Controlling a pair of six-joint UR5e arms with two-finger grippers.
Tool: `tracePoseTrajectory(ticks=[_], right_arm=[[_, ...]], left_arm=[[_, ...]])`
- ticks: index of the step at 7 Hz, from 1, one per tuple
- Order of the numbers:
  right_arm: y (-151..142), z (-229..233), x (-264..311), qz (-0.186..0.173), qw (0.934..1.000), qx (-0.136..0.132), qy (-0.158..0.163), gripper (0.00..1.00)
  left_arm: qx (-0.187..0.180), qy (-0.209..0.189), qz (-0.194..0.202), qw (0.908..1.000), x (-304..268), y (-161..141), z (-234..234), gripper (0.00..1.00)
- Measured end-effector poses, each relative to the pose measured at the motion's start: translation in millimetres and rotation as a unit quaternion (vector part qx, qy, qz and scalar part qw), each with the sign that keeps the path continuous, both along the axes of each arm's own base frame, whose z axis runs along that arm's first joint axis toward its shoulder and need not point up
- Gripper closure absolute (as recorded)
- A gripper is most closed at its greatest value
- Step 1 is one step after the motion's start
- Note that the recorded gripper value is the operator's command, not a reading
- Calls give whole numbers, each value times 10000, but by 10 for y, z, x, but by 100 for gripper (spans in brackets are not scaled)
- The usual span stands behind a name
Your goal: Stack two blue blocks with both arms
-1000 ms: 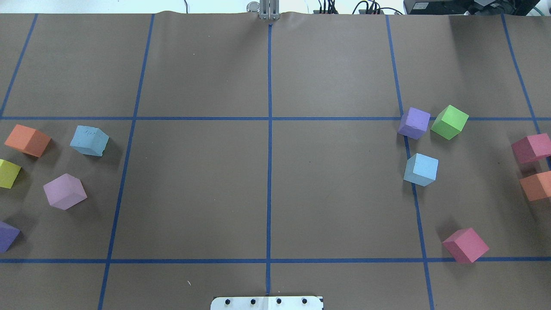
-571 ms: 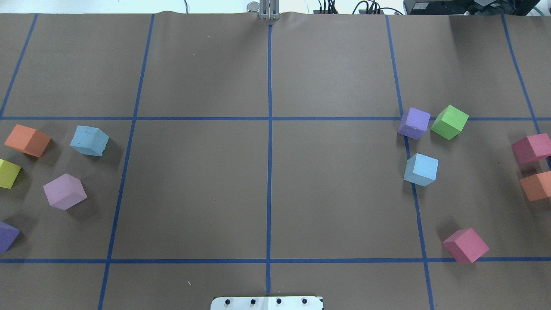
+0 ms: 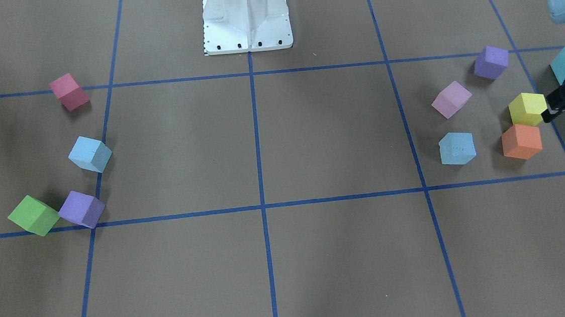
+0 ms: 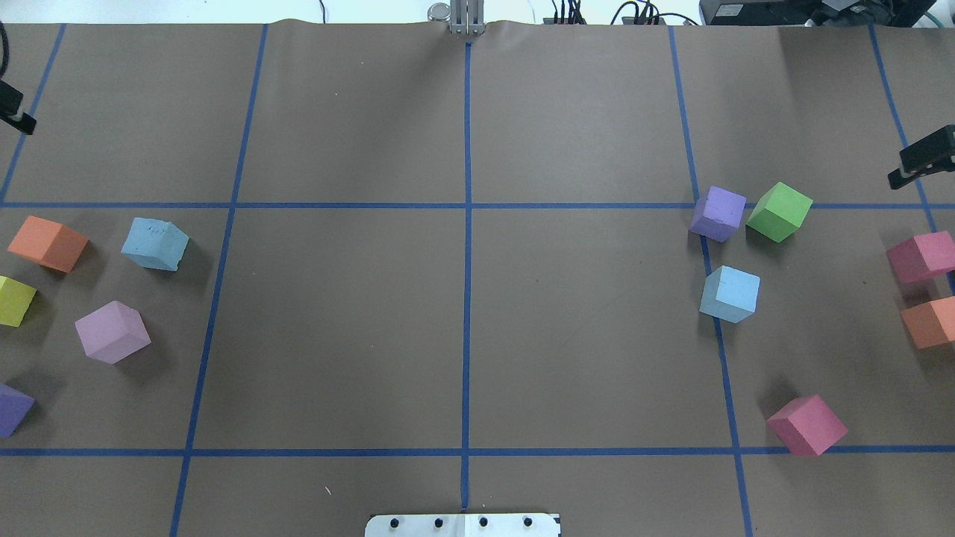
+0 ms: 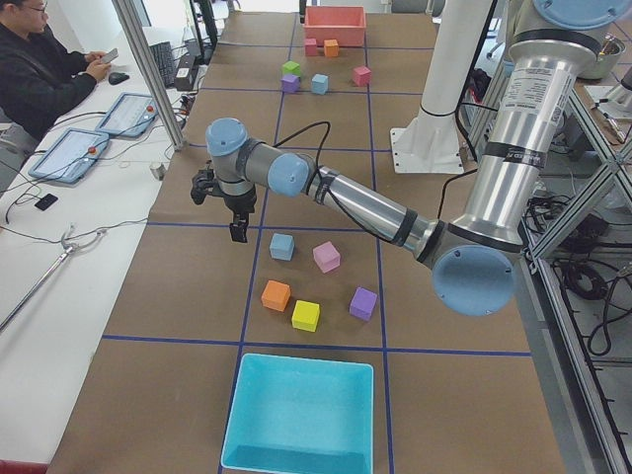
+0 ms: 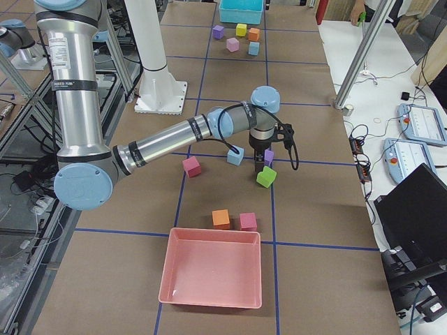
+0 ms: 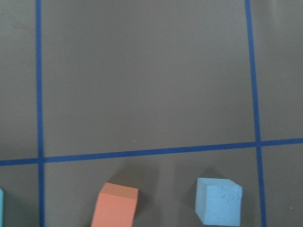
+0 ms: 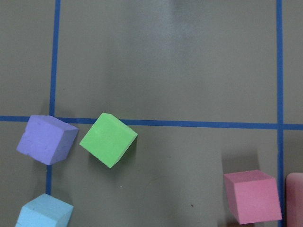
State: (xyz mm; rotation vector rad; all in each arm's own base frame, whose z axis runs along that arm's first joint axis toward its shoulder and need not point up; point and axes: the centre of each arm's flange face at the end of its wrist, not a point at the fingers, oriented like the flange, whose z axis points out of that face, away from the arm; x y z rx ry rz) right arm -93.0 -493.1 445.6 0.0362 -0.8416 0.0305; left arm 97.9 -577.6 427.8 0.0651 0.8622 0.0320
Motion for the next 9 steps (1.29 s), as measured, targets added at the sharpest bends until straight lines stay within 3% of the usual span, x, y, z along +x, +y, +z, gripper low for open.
tracePoseTrajectory(ticks=[5, 9], right_arm=[[503, -341, -1550, 543, 9973, -478, -91, 0], [510, -272, -1971, 701, 9955, -625, 114, 0]], left_arm=[[-262, -159, 107, 9995, 891, -61, -52, 0], [-293, -4, -23, 9996, 1203, -119, 213, 0]])
